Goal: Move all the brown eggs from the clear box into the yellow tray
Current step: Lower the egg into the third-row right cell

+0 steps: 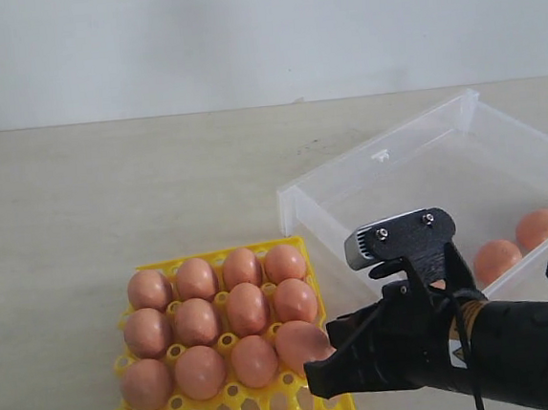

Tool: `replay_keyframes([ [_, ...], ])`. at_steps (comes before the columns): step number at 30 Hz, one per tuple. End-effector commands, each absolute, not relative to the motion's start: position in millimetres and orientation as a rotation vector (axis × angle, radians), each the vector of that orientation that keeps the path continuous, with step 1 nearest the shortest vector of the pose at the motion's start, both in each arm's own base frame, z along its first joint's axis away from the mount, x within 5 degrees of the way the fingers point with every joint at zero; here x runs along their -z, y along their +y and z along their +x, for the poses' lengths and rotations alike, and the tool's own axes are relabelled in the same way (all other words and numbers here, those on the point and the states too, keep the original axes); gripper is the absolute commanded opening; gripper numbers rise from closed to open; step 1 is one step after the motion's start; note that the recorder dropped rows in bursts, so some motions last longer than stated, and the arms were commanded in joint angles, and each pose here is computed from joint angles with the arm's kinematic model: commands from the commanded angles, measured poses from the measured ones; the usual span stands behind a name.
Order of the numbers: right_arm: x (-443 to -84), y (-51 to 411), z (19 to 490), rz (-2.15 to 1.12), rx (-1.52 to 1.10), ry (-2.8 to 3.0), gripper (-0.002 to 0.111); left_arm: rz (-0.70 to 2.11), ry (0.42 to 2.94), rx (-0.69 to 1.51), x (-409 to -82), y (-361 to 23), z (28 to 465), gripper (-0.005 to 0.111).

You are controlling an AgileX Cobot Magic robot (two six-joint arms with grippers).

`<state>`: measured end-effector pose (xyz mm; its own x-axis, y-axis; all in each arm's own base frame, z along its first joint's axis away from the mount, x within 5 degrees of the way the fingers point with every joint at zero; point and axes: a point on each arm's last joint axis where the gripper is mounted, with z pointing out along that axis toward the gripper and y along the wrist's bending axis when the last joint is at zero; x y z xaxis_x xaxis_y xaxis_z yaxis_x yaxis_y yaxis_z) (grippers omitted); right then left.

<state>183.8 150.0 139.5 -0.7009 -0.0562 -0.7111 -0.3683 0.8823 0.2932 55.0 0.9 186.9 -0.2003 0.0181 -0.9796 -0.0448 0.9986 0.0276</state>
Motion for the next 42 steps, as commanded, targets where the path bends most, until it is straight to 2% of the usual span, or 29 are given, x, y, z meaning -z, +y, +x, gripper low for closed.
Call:
replay_keyframes([
  [1, -139, 150, 184, -0.297, -0.550, 2.297, 0.001, -0.020, 1.762, -0.061, -188, 1, 55, 0.004],
  [42, -129, 156, 185, -0.289, -0.603, 2.312, 0.000, -0.020, 1.762, -0.061, -188, 1, 55, 0.004],
])
